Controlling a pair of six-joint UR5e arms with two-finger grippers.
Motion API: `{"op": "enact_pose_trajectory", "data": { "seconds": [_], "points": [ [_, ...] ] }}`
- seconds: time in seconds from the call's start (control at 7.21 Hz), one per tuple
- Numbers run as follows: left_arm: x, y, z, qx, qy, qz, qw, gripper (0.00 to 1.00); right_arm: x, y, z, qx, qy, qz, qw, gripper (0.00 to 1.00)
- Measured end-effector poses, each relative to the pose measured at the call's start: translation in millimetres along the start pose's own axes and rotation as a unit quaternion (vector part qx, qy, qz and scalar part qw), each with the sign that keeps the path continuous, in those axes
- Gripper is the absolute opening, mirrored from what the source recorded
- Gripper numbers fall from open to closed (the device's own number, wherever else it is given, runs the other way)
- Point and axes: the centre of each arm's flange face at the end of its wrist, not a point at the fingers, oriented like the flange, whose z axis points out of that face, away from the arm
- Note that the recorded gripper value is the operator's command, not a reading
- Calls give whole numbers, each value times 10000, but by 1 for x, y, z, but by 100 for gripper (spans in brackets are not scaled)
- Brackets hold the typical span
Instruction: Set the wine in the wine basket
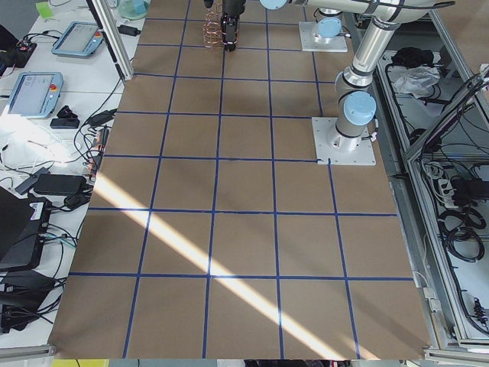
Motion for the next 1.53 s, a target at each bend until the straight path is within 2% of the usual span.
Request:
{"op": "enact_pose_trajectory", "data": {
  "seconds": [0.14, 0.28, 0.42, 0.55, 0.69, 0.83, 0.97, 1.25, 1.53],
  "points": [
    [-1, 0, -1, 8, 1, -2, 10000, 100, 0, -2, 4, -30, 2, 78, 10000, 97],
    [-1, 0, -1, 16, -14, -4, 10000, 100, -6, -4, -9, 62, 36, 122, 9999, 98],
    [-2, 0, -2, 29, -43, -6, 10000, 100, -18, -3, -43, 202, 93, 54, 9997, 98],
    [-3, 0, -2, 46, -64, -4, 10000, 100, -28, 4, -84, 235, 135, -28, 9996, 99],
    [-4, -1, -2, 58, -73, -8, 10000, 100, -36, 18, -121, 269, 142, -74, 9995, 99],
    [-5, -1, -3, 66, -79, -17, 9999, 100, -42, 38, -152, 415, 142, -104, 9990, 99],
    [-6, -1, -3, 68, -84, -24, 9999, 100, -48, 56, -172, 541, 159, -127, 9983, 99],
    [-6, -2, -2, 78, -87, -27, 9999, 100, -54, 69, -187, 686, 155, -139, 9974, 99],
    [-6, -3, -3, 118, -91, -21, 9999, 100, -64, 71, -187, 687, 151, -157, 9974, 100]
  ]
}}
